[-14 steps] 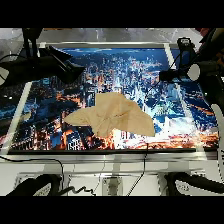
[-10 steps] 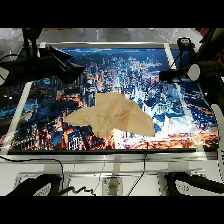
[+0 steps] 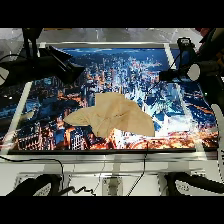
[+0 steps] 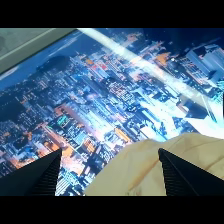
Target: Fold the clothes and pants, and hang the long-sleeved shirts on hangers.
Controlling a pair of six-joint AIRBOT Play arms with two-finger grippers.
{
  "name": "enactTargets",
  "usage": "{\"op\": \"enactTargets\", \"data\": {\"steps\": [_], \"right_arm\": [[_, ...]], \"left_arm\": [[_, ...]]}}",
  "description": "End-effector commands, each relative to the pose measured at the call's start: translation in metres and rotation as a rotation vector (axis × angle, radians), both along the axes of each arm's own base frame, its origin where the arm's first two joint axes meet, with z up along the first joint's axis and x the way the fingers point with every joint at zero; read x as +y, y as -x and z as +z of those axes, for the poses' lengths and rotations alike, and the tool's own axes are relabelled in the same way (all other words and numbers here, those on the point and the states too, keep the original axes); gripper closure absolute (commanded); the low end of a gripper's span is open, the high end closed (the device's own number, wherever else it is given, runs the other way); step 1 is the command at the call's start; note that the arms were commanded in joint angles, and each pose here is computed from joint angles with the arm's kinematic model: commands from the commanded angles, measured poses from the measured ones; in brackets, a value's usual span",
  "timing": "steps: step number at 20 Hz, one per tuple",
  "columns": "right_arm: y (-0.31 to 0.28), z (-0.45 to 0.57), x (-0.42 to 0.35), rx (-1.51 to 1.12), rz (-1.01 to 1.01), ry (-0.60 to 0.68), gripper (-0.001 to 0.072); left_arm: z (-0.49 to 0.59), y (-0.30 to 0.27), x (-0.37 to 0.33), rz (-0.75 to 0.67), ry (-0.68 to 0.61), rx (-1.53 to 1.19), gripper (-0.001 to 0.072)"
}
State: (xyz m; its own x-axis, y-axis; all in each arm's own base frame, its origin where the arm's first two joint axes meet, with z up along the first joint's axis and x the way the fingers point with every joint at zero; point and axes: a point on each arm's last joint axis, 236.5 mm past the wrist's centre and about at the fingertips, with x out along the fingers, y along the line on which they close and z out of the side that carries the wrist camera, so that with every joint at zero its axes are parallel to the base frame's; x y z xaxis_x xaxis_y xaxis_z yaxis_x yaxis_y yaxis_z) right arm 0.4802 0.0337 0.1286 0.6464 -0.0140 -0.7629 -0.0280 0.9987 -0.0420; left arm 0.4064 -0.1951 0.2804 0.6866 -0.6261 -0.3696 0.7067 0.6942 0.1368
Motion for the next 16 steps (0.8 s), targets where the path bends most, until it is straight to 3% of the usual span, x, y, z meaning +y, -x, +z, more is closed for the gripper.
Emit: {"op": "enactTargets", "data": {"steps": [1, 6, 8, 11, 13, 15, 16], "right_arm": [[0.0, 0.0, 0.0, 0.0, 0.0, 0.0, 0.0698], [0.0, 0.0, 0.001, 0.0, 0.001, -0.004, 0.0697], [0.0, 0.002, 0.001, -0.003, 0.001, -0.002, 0.0697], [0.006, -0.003, -0.017, 0.039, 0.097, 0.15, 0.0697], [0.023, -0.018, -0.041, 0.145, 0.158, 0.238, 0.0698], [0.051, -0.042, -0.077, 0.286, 0.132, 0.248, 0.0698], [0.069, -0.06, -0.094, 0.367, 0.106, 0.217, 0.0698]], "left_arm": [[0.001, 0.0, 0.0, 0.001, 0.0, -0.001, 0.0021], [0.001, 0.0, 0.0, 0.0, 0.001, -0.001, 0.0021], [0.004, 0.003, -0.005, 0.002, 0.062, 0.033, 0.0021], [-0.001, 0.01, -0.01, -0.004, 0.105, 0.108, 0.0021], [-0.032, 0.019, 0.001, -0.019, -0.033, 0.171, 0.0021], [-0.069, 0.028, 0.021, -0.017, -0.197, 0.259, 0.0025], [-0.087, 0.031, 0.034, 0.011, -0.249, 0.321, 0.009]]}}
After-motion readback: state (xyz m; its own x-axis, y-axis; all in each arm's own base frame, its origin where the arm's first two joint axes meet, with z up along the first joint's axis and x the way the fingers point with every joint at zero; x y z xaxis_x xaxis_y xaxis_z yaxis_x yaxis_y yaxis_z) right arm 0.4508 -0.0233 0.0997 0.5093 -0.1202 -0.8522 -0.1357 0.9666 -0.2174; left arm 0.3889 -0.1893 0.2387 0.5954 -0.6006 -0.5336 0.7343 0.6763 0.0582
